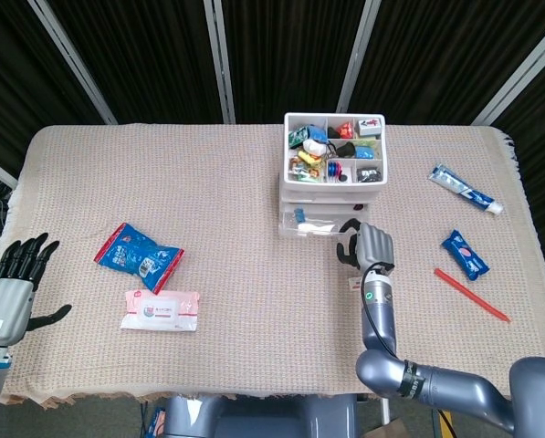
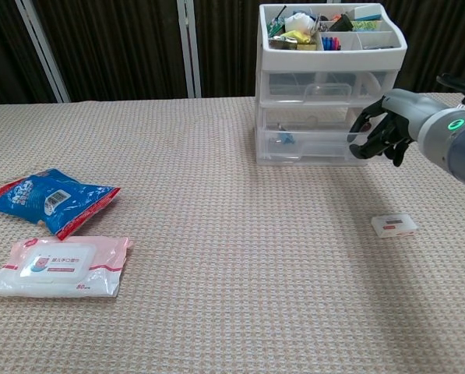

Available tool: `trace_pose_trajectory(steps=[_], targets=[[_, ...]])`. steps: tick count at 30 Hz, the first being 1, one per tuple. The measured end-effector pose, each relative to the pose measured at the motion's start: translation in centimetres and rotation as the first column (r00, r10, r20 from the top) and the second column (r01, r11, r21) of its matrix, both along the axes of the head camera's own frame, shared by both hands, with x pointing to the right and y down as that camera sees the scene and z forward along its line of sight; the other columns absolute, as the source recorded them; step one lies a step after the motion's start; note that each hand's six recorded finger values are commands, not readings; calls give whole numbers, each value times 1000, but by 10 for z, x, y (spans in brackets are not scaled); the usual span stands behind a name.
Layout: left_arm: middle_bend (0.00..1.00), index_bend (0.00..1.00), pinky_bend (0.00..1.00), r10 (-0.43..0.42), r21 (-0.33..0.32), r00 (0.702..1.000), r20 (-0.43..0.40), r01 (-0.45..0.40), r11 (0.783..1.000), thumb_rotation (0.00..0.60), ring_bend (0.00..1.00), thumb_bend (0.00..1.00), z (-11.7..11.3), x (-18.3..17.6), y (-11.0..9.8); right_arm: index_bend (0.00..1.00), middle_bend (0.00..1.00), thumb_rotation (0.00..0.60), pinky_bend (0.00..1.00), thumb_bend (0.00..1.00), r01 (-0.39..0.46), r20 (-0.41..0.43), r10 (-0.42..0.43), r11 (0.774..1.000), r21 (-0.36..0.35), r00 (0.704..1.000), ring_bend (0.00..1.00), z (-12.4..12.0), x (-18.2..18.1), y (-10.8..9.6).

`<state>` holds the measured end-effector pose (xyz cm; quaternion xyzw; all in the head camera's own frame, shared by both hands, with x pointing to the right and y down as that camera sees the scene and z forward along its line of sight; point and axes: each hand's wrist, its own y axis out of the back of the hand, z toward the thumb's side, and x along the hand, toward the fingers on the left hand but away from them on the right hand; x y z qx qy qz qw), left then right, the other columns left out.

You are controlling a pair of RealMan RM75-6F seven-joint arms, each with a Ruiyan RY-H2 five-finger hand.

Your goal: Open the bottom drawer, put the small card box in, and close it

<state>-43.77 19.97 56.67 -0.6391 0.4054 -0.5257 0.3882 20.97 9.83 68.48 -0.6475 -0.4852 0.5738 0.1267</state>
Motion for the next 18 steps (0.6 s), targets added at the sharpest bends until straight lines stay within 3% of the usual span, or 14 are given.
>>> trace_pose_trajectory(steps=[18], targets=[[0, 73, 0, 3, 1, 1000, 3, -3, 1000, 600, 0, 101, 0, 2, 1, 429, 742, 600, 651, 365, 19, 44, -20, 999, 27, 999, 753, -15, 10, 20]])
